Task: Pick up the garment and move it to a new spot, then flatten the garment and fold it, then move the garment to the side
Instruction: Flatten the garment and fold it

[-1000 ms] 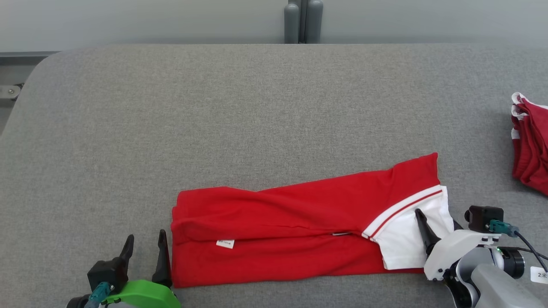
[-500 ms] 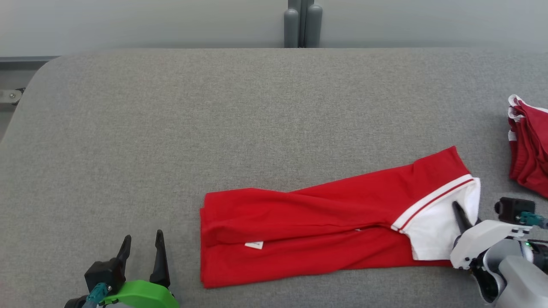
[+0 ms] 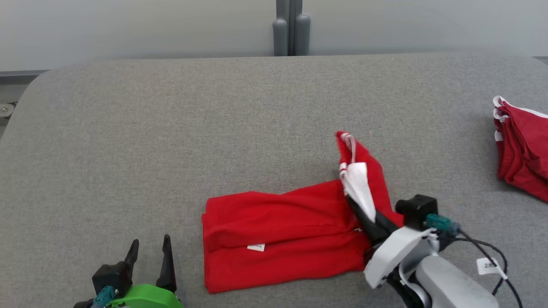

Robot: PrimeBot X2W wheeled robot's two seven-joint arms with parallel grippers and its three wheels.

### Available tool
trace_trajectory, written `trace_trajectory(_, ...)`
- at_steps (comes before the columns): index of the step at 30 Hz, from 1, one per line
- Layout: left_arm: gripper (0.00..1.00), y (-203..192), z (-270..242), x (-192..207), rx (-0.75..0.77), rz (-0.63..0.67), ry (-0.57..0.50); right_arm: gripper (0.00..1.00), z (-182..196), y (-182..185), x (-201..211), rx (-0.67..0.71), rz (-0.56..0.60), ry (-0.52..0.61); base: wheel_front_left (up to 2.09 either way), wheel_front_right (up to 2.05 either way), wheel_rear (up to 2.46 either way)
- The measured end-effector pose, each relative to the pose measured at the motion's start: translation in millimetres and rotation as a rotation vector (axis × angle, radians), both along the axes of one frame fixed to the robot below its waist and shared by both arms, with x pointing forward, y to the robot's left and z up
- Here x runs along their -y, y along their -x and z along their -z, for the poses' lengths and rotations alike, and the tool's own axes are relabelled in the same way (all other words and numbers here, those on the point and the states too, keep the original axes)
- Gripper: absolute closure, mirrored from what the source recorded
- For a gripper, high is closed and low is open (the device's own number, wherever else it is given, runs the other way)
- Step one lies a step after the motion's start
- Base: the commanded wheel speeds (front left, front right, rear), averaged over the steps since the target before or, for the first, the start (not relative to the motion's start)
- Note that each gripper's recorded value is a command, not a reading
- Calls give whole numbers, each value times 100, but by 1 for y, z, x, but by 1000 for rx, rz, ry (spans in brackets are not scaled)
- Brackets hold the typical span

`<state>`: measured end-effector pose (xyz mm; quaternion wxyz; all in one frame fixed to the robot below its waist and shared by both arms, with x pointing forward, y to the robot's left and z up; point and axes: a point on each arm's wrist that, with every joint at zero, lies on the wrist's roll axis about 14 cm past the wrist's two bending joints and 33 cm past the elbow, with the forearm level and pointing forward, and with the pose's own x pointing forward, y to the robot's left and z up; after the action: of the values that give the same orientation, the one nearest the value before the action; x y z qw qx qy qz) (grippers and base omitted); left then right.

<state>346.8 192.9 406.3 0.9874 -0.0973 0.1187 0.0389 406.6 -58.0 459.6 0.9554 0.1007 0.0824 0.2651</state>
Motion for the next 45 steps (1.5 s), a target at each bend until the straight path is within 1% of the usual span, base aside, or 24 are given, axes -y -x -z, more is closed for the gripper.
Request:
trace_trajectory(3,0,3,0,0,-1,-1,5,100,-4,15,-42,-18,-120,-35,0,0,0)
trace_trajectory(5,0,6,0,0,1,-4,8,100,-6,24,-67,-19,-198,-34,0,0,0)
trace_trajectory(7,0,10,0,-1,0,-6,11,100,-8,29,-88,-29,-256,-46,0,0,0)
trace_trajectory(9,0,15,0,-3,-2,-13,13,100,-6,35,-107,-29,-329,-19,0,0,0)
trace_trajectory(15,0,32,0,-22,-5,-81,9,100,2,38,-146,-39,-440,25,0,0,0)
trace_trajectory(19,0,44,0,-34,-11,-126,4,99,3,40,-173,-51,-493,19,0,0,0)
trace_trajectory(20,0,47,0,-36,-12,-137,3,64,2,39,-179,-59,-496,8,0,0,0)
trace_trajectory(21,0,50,1,-39,-14,-149,3,18,2,38,-183,-61,-503,9,0,0,0)
trace_trajectory(22,0,53,1,-43,-17,-162,2,0,2,36,-187,-65,-502,4,0,0,0)
trace_trajectory(25,0,60,1,-51,-18,-195,0,0,-6,31,-198,-67,-502,-34,0,0,0)
trace_trajectory(27,0,62,2,-55,-23,-213,-1,0,-21,21,-198,-51,-472,-87,0,0,0)
trace_trajectory(29,0,60,1,-57,-18,-219,-1,0,-34,6,-187,-22,-421,-127,0,0,0)
trace_trajectory(31,0,56,0,-56,-14,-214,-2,0,-42,-15,-161,0,-332,-157,0,0,0)
trace_trajectory(33,0,51,-1,-54,-9,-207,-3,0,-37,-27,-130,1,-241,-158,0,0,0)
trace_trajectory(39,0,31,-7,-42,13,-153,-14,0,-20,-43,-31,34,16,-82,0,0,0)
trace_trajectory(42,0,22,-10,-37,25,-129,-23,0,-12,-38,12,39,134,-44,0,0,0)
trace_trajectory(43,0,18,-12,-34,33,-119,-25,0,-10,-36,23,35,175,-48,0,0,0)
trace_trajectory(45,0,12,-16,-30,44,-102,-37,0,-7,-28,38,46,213,-15,0,0,0)
